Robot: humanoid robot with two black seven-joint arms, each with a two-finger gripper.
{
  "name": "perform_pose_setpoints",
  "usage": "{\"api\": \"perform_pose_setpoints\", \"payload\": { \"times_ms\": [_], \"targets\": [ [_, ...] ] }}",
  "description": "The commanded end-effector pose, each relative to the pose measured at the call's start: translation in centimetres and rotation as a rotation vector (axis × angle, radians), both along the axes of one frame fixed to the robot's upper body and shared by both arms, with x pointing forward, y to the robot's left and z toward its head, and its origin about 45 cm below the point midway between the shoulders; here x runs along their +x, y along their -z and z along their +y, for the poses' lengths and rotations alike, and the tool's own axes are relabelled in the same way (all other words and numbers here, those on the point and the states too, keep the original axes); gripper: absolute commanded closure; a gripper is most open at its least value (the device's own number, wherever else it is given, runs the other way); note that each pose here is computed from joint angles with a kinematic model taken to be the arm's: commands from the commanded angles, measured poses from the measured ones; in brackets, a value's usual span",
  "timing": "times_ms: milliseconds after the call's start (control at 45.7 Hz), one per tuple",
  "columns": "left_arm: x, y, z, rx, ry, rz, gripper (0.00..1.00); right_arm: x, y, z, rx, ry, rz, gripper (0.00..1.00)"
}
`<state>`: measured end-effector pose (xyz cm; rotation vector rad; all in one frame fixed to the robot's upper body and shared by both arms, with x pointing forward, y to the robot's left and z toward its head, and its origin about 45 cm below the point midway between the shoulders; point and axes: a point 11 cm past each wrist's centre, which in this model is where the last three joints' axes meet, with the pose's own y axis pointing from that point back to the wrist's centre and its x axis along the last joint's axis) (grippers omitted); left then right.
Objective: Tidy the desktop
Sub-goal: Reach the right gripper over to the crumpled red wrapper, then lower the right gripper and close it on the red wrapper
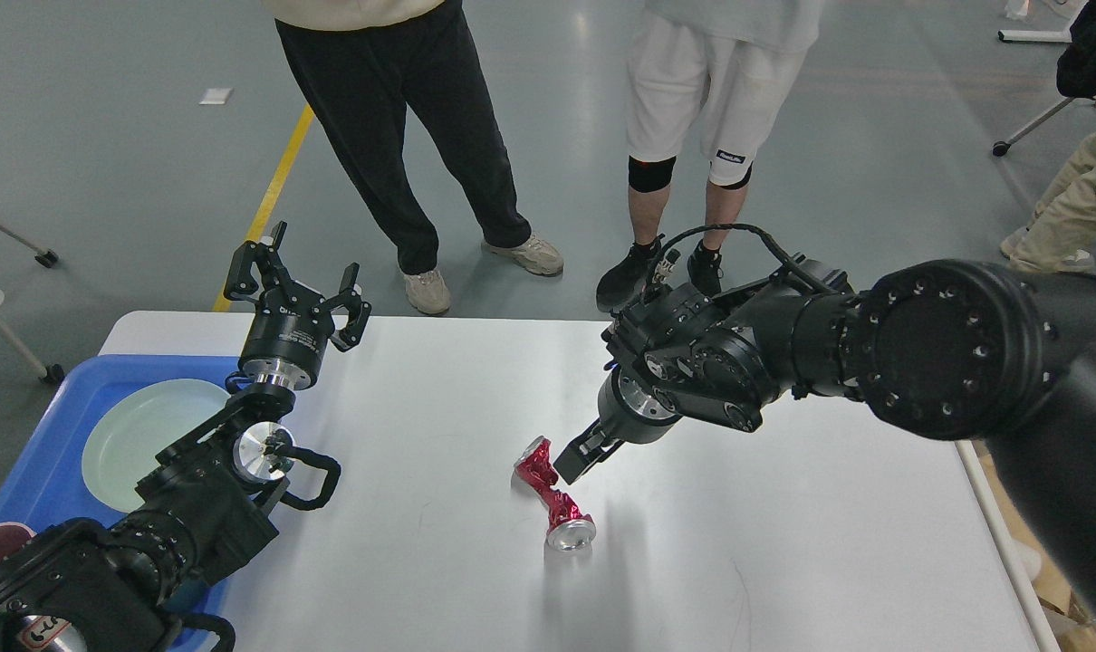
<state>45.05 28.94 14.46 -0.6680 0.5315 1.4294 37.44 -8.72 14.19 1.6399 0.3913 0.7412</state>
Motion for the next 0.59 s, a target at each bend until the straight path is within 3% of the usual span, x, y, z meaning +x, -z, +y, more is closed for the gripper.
{"api": "perform_pose_setpoints", "payload": {
  "times_ms": [0, 569],
  "targets": [
    [0.0, 0.0, 0.0, 0.000, 0.000, 0.000, 0.03, -0.5, 1.7, -0.1, 0.041, 0.027, 0.005, 0.00],
    [0.0, 0.0, 0.0, 0.000, 0.001, 0.001, 0.03, -2.6, 8.0, -1.4, 0.168, 0.174, 0.031, 0.00]
  ]
}}
